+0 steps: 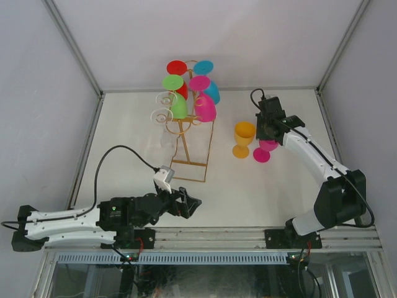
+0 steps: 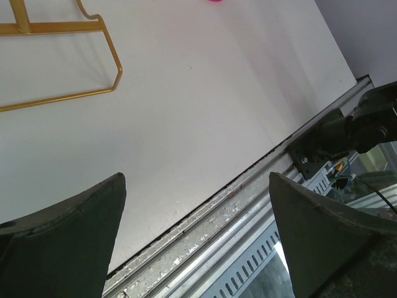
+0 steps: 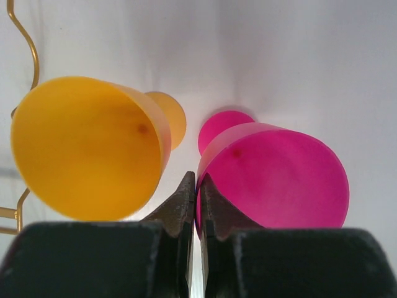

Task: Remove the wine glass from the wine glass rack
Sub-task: Place the wine glass at the center of the board.

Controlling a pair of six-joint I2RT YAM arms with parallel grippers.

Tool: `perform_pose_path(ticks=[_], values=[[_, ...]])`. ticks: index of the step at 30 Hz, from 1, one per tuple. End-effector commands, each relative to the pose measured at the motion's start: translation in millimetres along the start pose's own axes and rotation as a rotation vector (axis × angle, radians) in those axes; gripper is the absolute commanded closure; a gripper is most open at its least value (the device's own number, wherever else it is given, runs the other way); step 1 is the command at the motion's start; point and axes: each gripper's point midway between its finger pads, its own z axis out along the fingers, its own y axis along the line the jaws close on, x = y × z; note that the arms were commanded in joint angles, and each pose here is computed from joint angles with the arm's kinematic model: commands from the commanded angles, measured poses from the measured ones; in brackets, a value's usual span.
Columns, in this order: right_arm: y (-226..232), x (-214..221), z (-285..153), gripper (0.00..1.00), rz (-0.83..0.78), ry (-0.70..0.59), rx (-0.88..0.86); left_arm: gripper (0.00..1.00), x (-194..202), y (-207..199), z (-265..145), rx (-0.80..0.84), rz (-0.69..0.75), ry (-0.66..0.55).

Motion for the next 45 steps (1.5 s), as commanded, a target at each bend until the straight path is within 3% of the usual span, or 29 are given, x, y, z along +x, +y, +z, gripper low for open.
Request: perform_pose_path(ticks=[1,12,30,40,45], values=[[4.2,-25.8,1.3,1.00,-0.019,-0.059,-0.019,0.00,-20.7,-25.5,-4.1,0.069,-0.060,-0.030],[5.2,-14.7,12.1,1.00,-0.082,0.006,-0.030,0.00,-22.9,-25.5,-6.7,0.085,-0.053,-0.042],[6.5,-17.9,10.2,1.00,-0.056,0.011,-0.041,0.00,-24.0,-36.8,-3.6,0.116,-0.037,-0.034],[10.6,-18.6,8.1,0.92,-0.046,0.012,-0.073,0.00,-23.3,-41.6,-1.1,0.130,-0.041,-0.031],[10.7,-24.3,5.0,0.95,-0.045,-0.013,-0.078,0.00,-26.5,-41.5,-1.3,0.124,-0.039,-0.041]])
